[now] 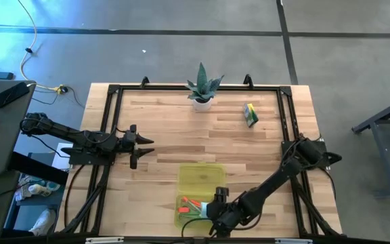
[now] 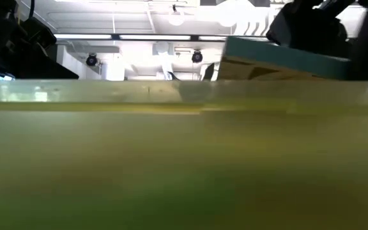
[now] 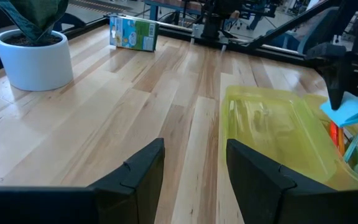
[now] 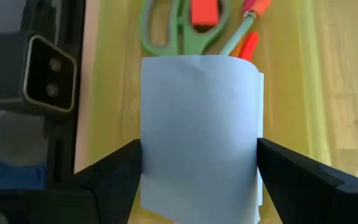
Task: Pack school essentials
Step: Put the blue sticky notes into the yellow supply box, then put the yellow crayon box into the yellow supply box
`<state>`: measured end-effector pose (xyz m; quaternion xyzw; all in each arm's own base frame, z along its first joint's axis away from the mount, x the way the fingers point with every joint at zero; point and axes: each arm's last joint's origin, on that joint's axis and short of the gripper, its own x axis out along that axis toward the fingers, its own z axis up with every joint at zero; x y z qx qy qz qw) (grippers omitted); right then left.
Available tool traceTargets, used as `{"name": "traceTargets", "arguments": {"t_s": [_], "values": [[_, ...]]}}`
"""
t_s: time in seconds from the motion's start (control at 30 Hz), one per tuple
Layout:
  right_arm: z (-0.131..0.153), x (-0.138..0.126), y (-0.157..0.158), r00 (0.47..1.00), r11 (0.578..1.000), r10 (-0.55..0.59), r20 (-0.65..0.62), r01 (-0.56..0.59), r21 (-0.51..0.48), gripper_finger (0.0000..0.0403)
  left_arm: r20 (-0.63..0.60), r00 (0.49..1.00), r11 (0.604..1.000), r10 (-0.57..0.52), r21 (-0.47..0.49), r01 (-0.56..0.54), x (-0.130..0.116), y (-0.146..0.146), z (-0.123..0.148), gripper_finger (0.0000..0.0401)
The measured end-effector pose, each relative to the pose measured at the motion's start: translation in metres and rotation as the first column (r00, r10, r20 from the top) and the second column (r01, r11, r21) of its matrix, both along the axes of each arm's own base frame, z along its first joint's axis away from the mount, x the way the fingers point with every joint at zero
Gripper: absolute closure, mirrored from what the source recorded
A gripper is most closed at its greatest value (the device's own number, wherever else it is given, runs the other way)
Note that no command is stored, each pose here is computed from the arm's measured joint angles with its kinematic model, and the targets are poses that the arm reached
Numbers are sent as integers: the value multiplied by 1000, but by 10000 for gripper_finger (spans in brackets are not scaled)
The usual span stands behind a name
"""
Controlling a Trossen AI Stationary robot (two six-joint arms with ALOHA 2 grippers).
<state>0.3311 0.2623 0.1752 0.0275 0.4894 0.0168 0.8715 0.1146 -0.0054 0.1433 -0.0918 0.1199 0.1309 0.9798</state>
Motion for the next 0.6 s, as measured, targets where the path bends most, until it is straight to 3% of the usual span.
{"name": "traceTargets", "arguments": {"t_s": [0.3,0.6], "values": [[-1,-5,3,1000,1000,19,-17,-19,-16,90,0,1000,1000,0,0,0,0,0,0,240],[-2,-6,2,1000,1000,-7,-17,6,-29,8,0,1000,1000,0,0,0,0,0,0,240]]}}
